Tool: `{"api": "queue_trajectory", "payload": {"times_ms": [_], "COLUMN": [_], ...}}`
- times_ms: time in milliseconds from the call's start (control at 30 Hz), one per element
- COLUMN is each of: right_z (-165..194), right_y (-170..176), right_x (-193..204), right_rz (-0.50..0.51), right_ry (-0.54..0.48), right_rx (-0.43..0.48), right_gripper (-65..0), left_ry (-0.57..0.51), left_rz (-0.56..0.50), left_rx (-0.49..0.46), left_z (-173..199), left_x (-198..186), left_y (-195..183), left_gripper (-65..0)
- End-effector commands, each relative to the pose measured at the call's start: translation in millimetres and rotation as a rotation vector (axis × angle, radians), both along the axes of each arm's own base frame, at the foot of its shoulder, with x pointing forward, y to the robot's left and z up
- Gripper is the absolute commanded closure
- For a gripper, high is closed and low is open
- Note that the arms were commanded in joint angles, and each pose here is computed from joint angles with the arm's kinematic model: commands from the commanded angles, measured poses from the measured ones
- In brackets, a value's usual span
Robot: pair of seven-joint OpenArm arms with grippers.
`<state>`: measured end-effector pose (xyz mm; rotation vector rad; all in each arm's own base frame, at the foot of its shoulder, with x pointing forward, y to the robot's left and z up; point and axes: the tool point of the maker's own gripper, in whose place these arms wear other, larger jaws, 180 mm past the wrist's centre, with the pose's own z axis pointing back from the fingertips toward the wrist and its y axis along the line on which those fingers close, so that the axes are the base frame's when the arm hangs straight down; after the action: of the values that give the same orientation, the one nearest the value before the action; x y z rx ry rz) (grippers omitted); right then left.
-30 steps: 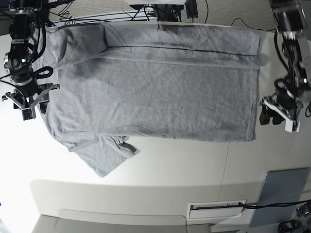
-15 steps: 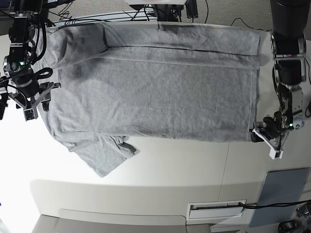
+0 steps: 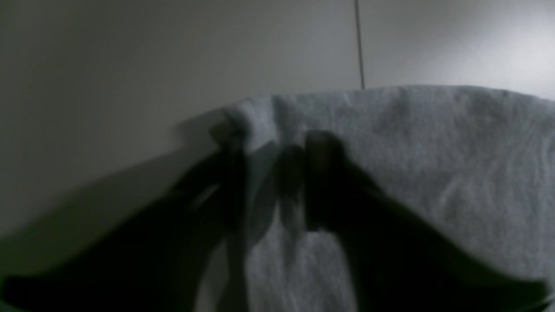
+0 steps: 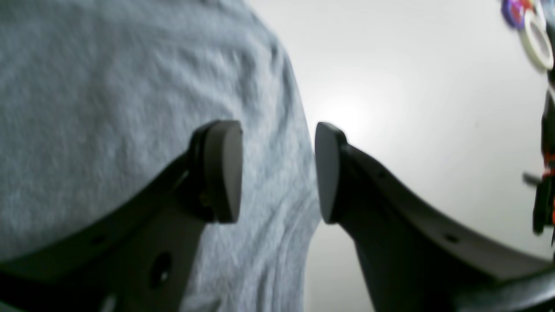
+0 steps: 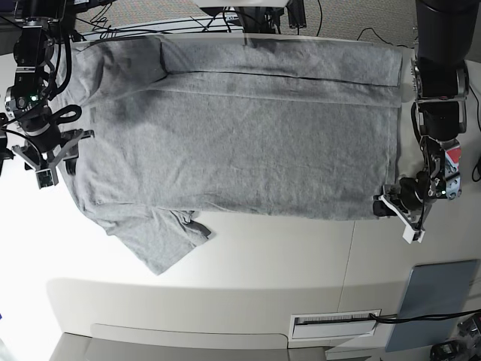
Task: Fold the T-shirt properly
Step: 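Grasp the hem corners with both grippers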
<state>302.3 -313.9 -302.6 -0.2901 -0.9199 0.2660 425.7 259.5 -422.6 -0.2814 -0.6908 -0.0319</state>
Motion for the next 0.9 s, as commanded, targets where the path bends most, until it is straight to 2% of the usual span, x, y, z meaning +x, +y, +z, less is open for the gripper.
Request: {"api": "queue_trajectory", "payload": {"times_ms": [0,133,300,467,633,800,867], "right_z": [19.8,32.8,37.1,2.4,-25.5,-42.5,-48.2], "right_y": [-2.0,-0.8,1.2,1.9,-6.2,0.3,-1.8], "right_x": [10.6,21.5,45.7,91.7,137.6,164.8,171.2], "right_rz": [0.015,0.022,0.021,0.011,-0.023,0.012,-0.006], "right_ry": [-0.069,-0.119,-0.134,-0.038,0.102,0.221,0.25], "right_rx": [-0.017,-0.016,0.002,0.048,0.053,0.059,0.069], "right_gripper": [-27.1,-27.1,-27.1,-27.1,-27.1,-27.1,-27.1], "left_ry": [-0.011,-0.007,0.028,0.043,0.043,0.042,0.042], "left_rz": [-0.009,-0.008,-0.018,-0.022,-0.022,-0.022,-0.022], "left_rx": [0.009,0.01,0.014,0.016,0.016,0.016,0.016], "left_z": [9.3,8.0,3.9,2.2,2.1,2.2,2.2], "left_x": [6.2,4.8,-0.2,-2.5,-2.5,-2.4,-2.4], "left_y": [3.5,3.8,3.2,3.1,2.9,2.9,2.9], "left_gripper": [-10.8,0.0,0.0,0.0,0.0,0.0,0.0]}}
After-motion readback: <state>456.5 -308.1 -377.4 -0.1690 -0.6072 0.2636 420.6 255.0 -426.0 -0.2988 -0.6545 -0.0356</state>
